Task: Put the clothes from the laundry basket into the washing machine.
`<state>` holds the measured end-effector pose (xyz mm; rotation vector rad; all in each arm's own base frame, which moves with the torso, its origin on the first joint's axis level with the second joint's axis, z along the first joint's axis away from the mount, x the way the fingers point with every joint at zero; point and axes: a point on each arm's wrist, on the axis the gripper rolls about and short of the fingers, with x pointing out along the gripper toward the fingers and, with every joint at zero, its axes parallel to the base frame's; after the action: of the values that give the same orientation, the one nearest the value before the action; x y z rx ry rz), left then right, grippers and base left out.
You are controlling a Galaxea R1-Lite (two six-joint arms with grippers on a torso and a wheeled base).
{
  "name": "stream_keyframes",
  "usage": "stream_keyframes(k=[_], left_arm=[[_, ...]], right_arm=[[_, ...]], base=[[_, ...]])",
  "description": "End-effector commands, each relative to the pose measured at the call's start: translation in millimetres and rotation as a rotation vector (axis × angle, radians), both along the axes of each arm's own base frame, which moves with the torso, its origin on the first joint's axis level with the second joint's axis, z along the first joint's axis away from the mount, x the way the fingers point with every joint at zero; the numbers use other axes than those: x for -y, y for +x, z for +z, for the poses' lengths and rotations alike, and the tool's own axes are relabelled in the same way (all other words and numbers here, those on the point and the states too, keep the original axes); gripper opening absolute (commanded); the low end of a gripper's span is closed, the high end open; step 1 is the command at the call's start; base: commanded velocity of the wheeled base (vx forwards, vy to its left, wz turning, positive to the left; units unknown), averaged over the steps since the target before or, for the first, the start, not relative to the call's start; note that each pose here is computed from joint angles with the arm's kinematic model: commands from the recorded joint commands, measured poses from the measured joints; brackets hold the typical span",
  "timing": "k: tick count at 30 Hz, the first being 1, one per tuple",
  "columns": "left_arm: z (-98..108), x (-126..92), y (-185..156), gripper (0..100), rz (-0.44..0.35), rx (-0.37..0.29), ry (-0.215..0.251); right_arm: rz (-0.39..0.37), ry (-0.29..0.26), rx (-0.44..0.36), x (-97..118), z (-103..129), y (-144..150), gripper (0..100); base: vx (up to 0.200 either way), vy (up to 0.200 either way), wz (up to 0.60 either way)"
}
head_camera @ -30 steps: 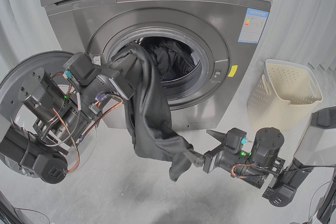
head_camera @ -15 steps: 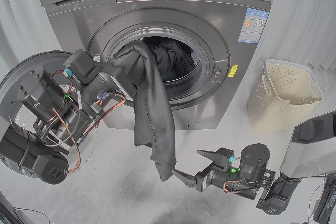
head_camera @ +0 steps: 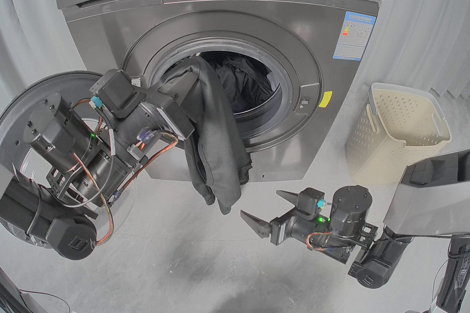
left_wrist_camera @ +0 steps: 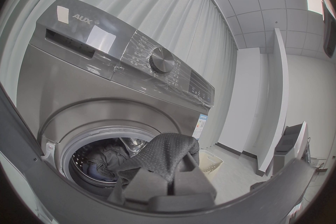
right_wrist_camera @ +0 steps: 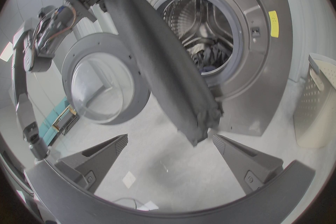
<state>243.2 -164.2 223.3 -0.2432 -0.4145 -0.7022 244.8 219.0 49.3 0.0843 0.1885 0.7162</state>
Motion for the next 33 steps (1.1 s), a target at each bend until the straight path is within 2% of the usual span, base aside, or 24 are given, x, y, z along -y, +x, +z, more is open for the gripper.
stream_keyframes(k=[1,5,11,19,26,33], left_arm=[[-1,4,-5,0,-0.021,-0.001,0.002],[1,4,-6,0,-0.023,0.005,-0.002],[12,5,-17,0,-0.048,0.038,-0.018],[12,7,-20,0,-0.066,0.041,-0.018],[12,9,-22,0,-0.076,0.041,-0.016],[20,7,-29,0,-0.09,0.064,-0.032]], right_arm=[[-0.016,0.069,0.109,-22,7,39,100],[0.011,0.085,0.143,-39,2,52,100],[-0.006,0.098,0.186,-54,-9,83,100],[0.039,0.119,0.214,-74,-13,86,100],[0.008,0.168,0.274,-82,-7,110,100],[-0.016,0.178,0.289,-83,-16,124,100]], base=[[0.0,0.0,0.0],[0.0,0.0,0.0],[0.0,0.0,0.0],[0.0,0.0,0.0],[0.0,0.0,0.0],[0.0,0.0,0.0]])
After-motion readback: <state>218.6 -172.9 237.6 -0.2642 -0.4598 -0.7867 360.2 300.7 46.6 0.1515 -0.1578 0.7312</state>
